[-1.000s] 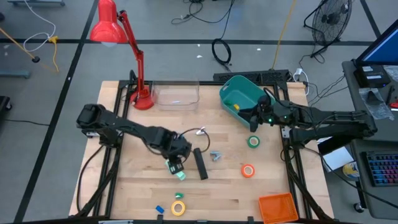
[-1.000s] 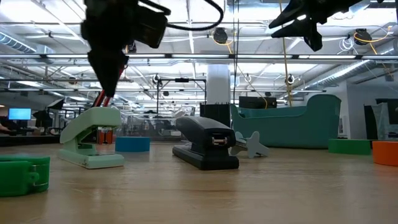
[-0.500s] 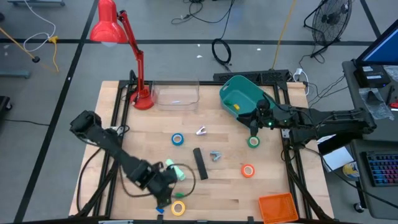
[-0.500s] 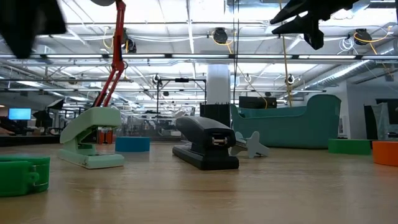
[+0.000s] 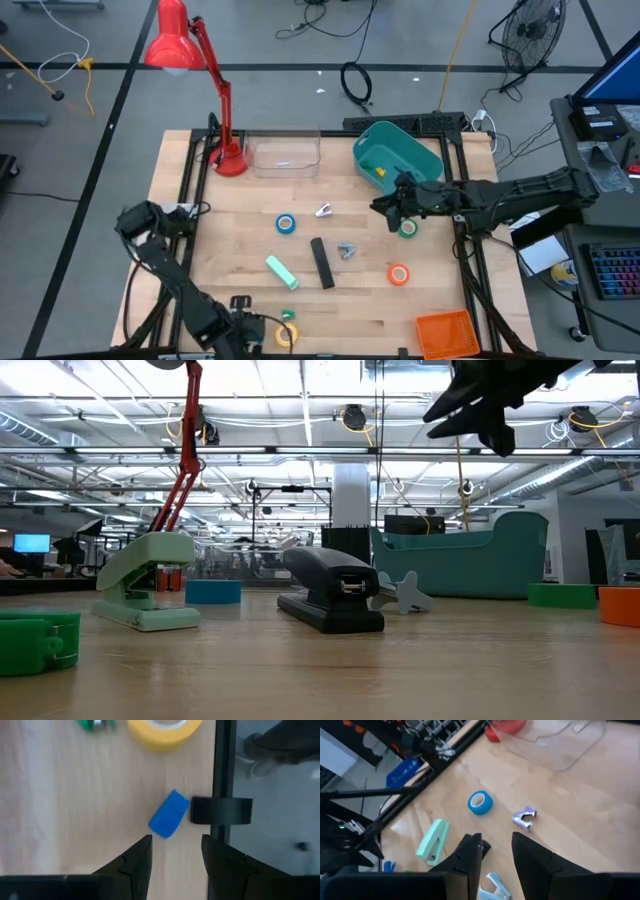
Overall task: Pick and place Stapler, Stapler remover, tape
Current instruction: Put the blue stapler into the green bin
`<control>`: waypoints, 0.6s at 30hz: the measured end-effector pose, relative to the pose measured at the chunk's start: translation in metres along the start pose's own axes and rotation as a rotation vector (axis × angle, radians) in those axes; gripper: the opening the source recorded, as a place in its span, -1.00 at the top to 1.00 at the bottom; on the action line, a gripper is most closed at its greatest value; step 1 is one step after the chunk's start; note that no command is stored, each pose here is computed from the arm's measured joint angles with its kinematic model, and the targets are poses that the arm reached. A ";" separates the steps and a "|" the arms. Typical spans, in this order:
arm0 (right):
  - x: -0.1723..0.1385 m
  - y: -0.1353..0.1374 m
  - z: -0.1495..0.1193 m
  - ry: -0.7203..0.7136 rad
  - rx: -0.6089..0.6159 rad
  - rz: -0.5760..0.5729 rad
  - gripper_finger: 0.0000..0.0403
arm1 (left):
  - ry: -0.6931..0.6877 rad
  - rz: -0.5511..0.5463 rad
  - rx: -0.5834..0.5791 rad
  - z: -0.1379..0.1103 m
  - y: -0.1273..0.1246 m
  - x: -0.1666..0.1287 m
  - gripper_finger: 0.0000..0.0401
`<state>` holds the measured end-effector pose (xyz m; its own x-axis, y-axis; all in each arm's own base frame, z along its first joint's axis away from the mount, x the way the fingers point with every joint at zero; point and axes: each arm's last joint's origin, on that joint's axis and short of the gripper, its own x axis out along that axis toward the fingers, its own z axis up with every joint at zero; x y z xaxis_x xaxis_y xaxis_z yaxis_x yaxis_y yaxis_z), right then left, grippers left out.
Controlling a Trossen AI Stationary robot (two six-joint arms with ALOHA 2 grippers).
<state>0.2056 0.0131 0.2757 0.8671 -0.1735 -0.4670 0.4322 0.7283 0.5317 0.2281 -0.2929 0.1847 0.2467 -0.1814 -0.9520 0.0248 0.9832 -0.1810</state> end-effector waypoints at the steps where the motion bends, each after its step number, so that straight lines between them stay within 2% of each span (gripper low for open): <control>1: 0.002 0.001 -0.002 0.008 0.000 -0.003 0.50 | -0.003 0.029 0.033 0.003 -0.002 -0.001 0.13; 4: 0.007 0.002 -0.005 0.029 -0.003 -0.008 0.50 | -0.025 0.111 0.133 0.013 -0.007 -0.001 0.13; 8: 0.010 0.005 -0.007 0.030 -0.007 0.003 0.50 | -0.023 0.080 0.254 0.023 -0.016 0.005 0.13; 12: 0.009 0.008 -0.006 0.009 0.000 0.028 0.50 | 0.053 0.040 0.282 0.020 -0.017 0.016 0.13; 18: 0.008 0.010 -0.004 -0.011 0.008 0.049 0.50 | 0.094 0.070 0.290 0.015 -0.016 0.016 0.13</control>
<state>0.2160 0.0213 0.2745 0.8900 -0.1448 -0.4324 0.3907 0.7309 0.5596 0.2464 -0.3110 0.1758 0.1672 -0.1010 -0.9807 0.2894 0.9560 -0.0492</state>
